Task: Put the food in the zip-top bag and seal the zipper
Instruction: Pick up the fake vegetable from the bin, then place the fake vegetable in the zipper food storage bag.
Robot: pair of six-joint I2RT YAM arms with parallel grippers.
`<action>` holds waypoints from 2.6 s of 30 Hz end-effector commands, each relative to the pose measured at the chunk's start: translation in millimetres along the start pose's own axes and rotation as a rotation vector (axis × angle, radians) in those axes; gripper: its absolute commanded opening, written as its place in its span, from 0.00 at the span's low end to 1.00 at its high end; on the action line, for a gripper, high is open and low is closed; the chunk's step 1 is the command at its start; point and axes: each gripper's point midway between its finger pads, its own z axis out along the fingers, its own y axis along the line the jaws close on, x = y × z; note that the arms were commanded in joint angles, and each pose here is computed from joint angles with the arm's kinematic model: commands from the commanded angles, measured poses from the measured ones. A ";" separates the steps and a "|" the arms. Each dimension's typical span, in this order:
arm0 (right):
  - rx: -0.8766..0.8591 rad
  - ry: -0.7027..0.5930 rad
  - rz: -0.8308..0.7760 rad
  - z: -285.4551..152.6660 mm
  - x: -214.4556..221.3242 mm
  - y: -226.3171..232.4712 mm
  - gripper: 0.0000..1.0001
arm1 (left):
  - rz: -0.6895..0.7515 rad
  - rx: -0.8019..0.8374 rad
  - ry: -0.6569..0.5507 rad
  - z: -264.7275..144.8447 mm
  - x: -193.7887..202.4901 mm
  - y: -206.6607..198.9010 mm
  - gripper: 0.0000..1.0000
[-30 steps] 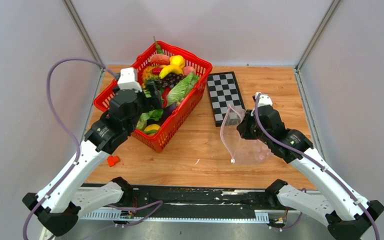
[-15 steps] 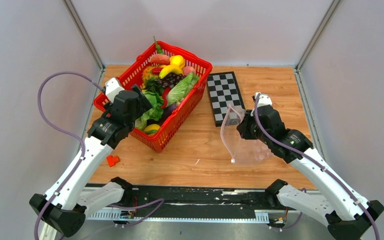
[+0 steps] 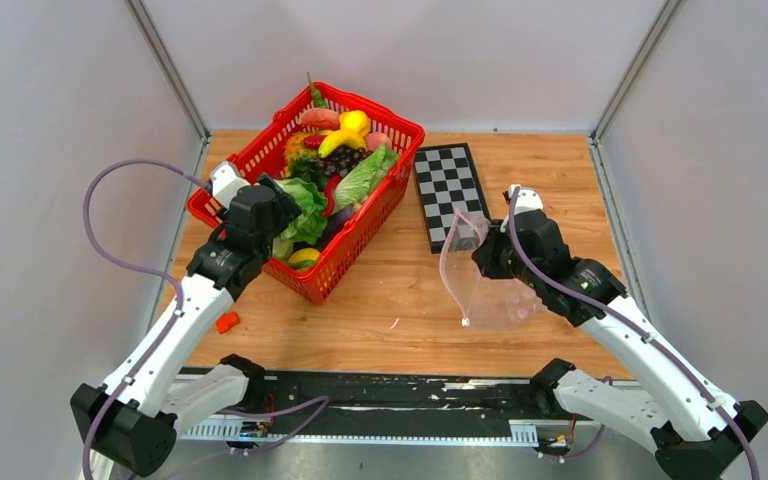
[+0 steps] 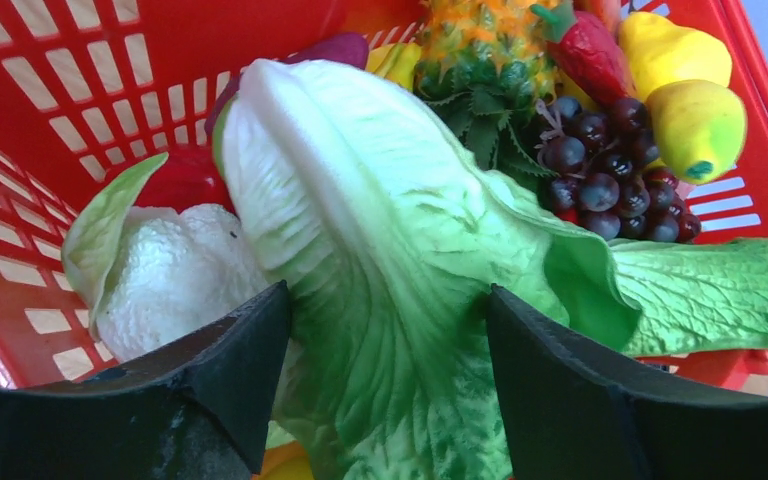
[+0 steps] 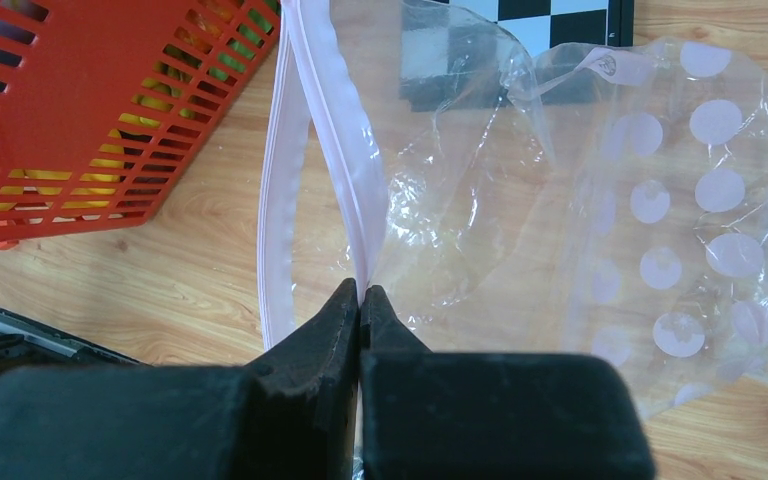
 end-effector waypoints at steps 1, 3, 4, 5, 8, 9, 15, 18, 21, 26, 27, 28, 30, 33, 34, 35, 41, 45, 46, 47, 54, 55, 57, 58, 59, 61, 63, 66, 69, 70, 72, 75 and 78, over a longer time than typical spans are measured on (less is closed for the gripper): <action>-0.044 -0.061 -0.003 -4.6 -15.1 9.1 0.00 | -0.015 0.035 -0.013 10.9 0.3 2.9 0.74; -0.042 -0.058 -0.004 -3.9 -14.1 8.6 0.00 | -0.006 0.043 -0.007 13.5 2.0 1.4 0.70; -0.041 -0.057 -0.004 -3.5 -13.5 8.4 0.00 | 0.000 0.050 -0.002 14.9 3.7 0.1 0.67; -0.041 -0.055 -0.004 -3.2 -13.2 8.3 0.00 | 0.004 0.058 0.000 15.9 4.8 -1.4 0.65; -0.044 -0.054 -0.002 -2.6 -12.4 8.9 0.00 | 0.030 0.065 0.014 19.1 9.7 -1.9 0.53; -0.043 -0.054 -0.002 -2.3 -12.1 8.5 0.00 | 0.038 0.071 0.013 19.0 9.0 -2.9 0.48; -0.043 -0.057 -0.006 -3.9 -13.0 8.2 0.00 | 0.091 0.120 -0.045 8.6 -10.0 -9.8 0.18; -0.049 -0.062 -0.005 -5.5 -13.9 9.0 0.00 | 0.120 0.143 -0.095 -1.3 -25.9 -12.2 0.02; -0.055 -0.072 -0.001 -7.7 -15.6 9.5 0.00 | 0.132 0.154 -0.158 -13.7 -45.0 -12.3 0.00; -0.065 -0.092 0.010 -11.5 -17.7 10.1 0.00 | 0.149 0.219 -0.220 -33.4 -67.2 -22.3 0.00; -0.066 -0.092 0.010 -11.3 -17.7 10.2 0.00 | 0.151 0.241 -0.231 -38.2 -71.6 -26.0 0.00; -0.068 -0.094 0.011 -11.8 -18.1 10.5 0.00 | 0.153 0.264 -0.239 -42.7 -75.3 -29.7 0.00; -0.068 -0.093 0.012 -12.0 -18.0 10.5 0.00 | 0.170 0.330 -0.254 -55.4 -83.1 -40.3 0.00; -0.072 -0.092 0.010 -11.0 -17.5 11.2 0.00 | 0.190 0.441 -0.278 -78.9 -94.6 -56.0 0.00; -0.076 -0.090 0.011 -10.5 -17.3 12.1 0.00 | 0.195 0.477 -0.285 -86.7 -98.4 -61.2 0.00; -0.080 -0.089 0.010 -9.7 -16.9 13.0 0.00 | 0.199 0.518 -0.289 -95.5 -101.7 -67.3 0.00; -0.101 -0.096 0.019 -9.3 -18.4 17.2 0.00 | 0.236 0.782 -0.295 -147.1 -114.2 -105.1 0.00; -0.106 -0.097 0.027 -8.7 -17.9 18.0 0.00 | 0.264 0.986 -0.271 -182.9 -113.8 -131.8 0.00; -0.107 -0.100 0.029 -8.8 -18.1 17.9 0.00 | 0.275 1.048 -0.245 -191.8 -109.6 -139.2 0.00; -0.110 -0.101 0.031 -8.7 -17.8 18.5 0.00 | 0.293 1.131 -0.201 -202.0 -101.0 -147.6 0.00; -0.161 -0.155 0.052 -12.1 -24.0 24.9 0.00 | 0.248 1.578 0.057 -255.0 -50.8 -172.5 0.00; -0.167 -0.163 0.055 -12.8 -24.9 25.4 0.00 | 0.268 1.609 0.090 -257.9 -41.0 -172.8 0.00; -0.172 -0.172 0.059 -14.7 -26.3 25.9 0.00 | 0.340 1.651 0.183 -264.4 -13.3 -173.0 0.00; -0.173 -0.177 0.060 -15.8 -27.3 25.8 0.00 | 0.401 1.653 0.227 -263.5 2.2 -171.2 0.00; -0.173 -0.179 0.059 -16.5 -27.6 25.6 0.00 | 0.426 1.650 0.298 -265.0 17.9 -168.6 0.00; -0.176 -0.182 0.056 -17.3 -27.8 25.7 0.00 | 0.497 1.674 0.378 -267.7 42.7 -166.7 0.00; -0.186 -0.182 0.054 -18.4 -27.1 26.9 0.00 | 0.535 1.690 0.455 -269.3 65.4 -165.4 0.00; -0.207 -0.182 0.049 -19.9 -26.3 29.6 0.00 | 0.548 1.683 0.508 -263.6 85.5 -164.9 0.00; -0.246 -0.185 0.031 -22.4 -25.0 35.1 0.00 | 0.563 1.689 0.565 -261.9 102.8 -167.2 0.00; -0.263 -0.187 0.023 -23.6 -24.8 37.5 0.00 | 0.578 1.682 0.578 -259.8 108.7 -168.7 0.00; -0.314 -0.185 -0.003 -26.3 -23.2 45.3 0.00 | 0.617 1.682 0.610 -258.6 119.6 -168.5 0.00; -0.377 -0.175 -0.046 -30.5 -19.1 53.9 0.00 | 0.649 1.698 0.657 -257.0 129.6 -167.7 0.00; -0.407 -0.184 -0.079 -33.0 -18.1 57.2 0.00 | 0.674 1.685 0.701 -251.3 139.5 -165.0 0.00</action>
